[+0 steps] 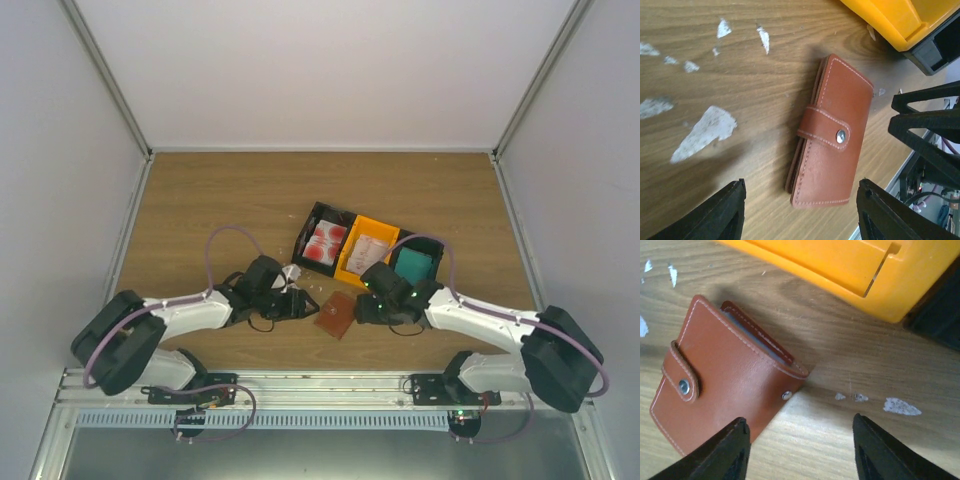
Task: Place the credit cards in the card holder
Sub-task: Open the card holder at the center of the board.
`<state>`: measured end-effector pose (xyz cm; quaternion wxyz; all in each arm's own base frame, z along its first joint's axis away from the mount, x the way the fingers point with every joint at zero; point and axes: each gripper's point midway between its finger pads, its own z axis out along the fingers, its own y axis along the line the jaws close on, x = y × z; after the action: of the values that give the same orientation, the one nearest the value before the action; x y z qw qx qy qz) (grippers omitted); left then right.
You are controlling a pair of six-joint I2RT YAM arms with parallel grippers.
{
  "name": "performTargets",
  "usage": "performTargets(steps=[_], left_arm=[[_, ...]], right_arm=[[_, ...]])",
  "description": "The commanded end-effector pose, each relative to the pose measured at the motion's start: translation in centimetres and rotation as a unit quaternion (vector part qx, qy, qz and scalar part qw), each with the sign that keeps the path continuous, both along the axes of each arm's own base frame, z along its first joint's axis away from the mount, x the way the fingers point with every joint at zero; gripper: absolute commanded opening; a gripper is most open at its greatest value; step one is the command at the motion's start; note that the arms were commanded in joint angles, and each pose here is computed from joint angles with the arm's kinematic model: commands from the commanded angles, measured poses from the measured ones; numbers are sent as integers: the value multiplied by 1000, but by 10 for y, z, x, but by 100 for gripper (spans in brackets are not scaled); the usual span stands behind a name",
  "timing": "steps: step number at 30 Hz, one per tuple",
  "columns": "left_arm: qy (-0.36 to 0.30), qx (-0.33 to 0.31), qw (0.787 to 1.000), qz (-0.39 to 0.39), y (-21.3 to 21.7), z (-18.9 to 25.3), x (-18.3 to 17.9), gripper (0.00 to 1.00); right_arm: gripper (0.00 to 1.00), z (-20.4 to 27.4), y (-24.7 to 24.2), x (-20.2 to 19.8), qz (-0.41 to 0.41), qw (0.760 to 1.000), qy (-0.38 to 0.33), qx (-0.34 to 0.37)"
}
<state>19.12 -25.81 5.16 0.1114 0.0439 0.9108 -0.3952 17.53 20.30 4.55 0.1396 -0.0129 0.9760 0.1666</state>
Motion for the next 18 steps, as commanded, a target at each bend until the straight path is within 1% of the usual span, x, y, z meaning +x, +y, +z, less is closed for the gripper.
performTargets(steps=[1,4,8,13,18], left_arm=[[-35,-21,999,-11,-26,13,18,62],[-28,-19,999,-31,-40,8,15,59],[-18,1,999,-37,-47,-5,13,53],[-1,31,999,-37,-46,-22,9,39],[11,74,997,-24,-36,-37,9,23]], right_arm=[[59,-7,5,11,10,1000,-8,8],[62,-8,15,10,20,999,1,32],[59,-17,21,7,27,998,23,48],[57,-26,22,5,24,996,42,74],[57,-23,27,5,22,990,53,130]])
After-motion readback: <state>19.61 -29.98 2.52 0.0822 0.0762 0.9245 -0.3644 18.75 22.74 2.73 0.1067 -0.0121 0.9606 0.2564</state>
